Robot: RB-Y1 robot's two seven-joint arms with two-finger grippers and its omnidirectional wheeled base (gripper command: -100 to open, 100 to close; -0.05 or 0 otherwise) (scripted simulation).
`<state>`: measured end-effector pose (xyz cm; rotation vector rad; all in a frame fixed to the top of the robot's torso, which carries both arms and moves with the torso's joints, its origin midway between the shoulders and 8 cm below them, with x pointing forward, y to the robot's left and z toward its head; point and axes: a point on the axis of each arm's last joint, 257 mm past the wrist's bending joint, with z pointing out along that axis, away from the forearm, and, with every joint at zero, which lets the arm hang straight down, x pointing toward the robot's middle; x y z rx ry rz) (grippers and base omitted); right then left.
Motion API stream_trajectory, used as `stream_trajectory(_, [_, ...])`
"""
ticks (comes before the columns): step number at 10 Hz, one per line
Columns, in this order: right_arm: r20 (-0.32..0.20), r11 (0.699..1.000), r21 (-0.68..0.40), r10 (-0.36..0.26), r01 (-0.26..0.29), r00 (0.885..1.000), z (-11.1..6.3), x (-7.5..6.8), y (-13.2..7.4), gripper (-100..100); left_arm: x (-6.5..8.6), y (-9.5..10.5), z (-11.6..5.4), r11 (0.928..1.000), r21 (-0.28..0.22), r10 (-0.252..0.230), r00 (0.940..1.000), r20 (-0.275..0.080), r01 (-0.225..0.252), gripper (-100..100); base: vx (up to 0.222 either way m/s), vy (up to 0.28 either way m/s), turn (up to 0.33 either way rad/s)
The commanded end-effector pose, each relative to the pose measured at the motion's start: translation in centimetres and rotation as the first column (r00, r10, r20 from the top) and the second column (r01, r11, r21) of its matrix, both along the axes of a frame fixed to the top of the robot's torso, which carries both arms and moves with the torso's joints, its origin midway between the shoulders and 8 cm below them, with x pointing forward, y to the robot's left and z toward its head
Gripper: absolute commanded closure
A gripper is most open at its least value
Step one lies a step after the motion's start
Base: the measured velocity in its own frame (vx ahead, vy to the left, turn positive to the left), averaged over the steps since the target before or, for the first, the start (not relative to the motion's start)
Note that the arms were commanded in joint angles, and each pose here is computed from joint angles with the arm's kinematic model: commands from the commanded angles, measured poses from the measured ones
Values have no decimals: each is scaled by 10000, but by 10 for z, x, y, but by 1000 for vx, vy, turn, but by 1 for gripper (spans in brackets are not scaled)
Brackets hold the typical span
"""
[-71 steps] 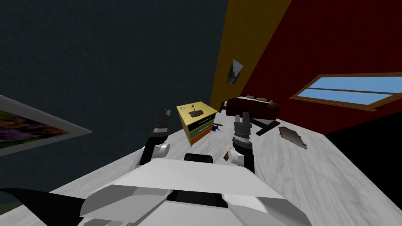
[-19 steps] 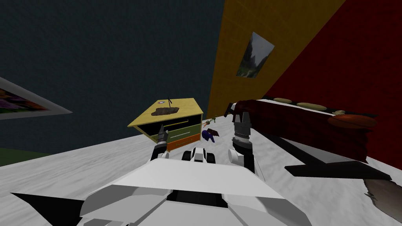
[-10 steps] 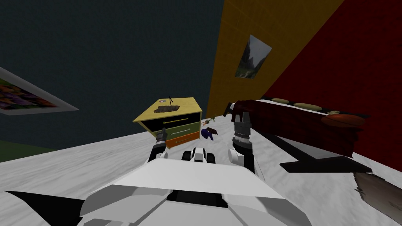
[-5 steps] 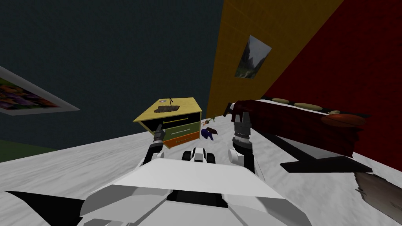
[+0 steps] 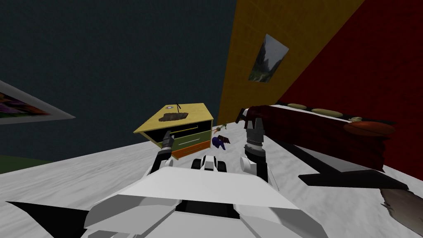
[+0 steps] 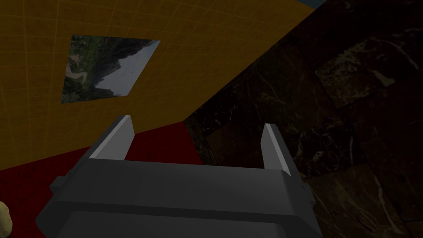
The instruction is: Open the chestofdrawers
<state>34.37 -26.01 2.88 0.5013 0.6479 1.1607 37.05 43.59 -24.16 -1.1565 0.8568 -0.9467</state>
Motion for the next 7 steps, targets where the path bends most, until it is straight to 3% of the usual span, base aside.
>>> stream_trajectory(1, [1,10000,1,1,-1,10000,0,0,0,0,-2,-9,-9,9981,-577,234,9997,45,-231,-100,13,8,-1])
stream_trajectory(5, [0,10000,0,0,0,10000,0,0,0,0,0,-3,1,9986,-473,220,9997,58,-218,-100,48,12,-9])
stream_trajectory(6, [1,10000,1,1,-1,10000,0,0,0,0,0,-7,-6,9987,-479,199,9998,35,-197,100,-33,-16,19])
stream_trajectory(7, [2,10000,2,1,-1,10000,0,0,0,0,1,-5,-4,9986,-491,207,9998,21,-205,100,-21,-13,4])
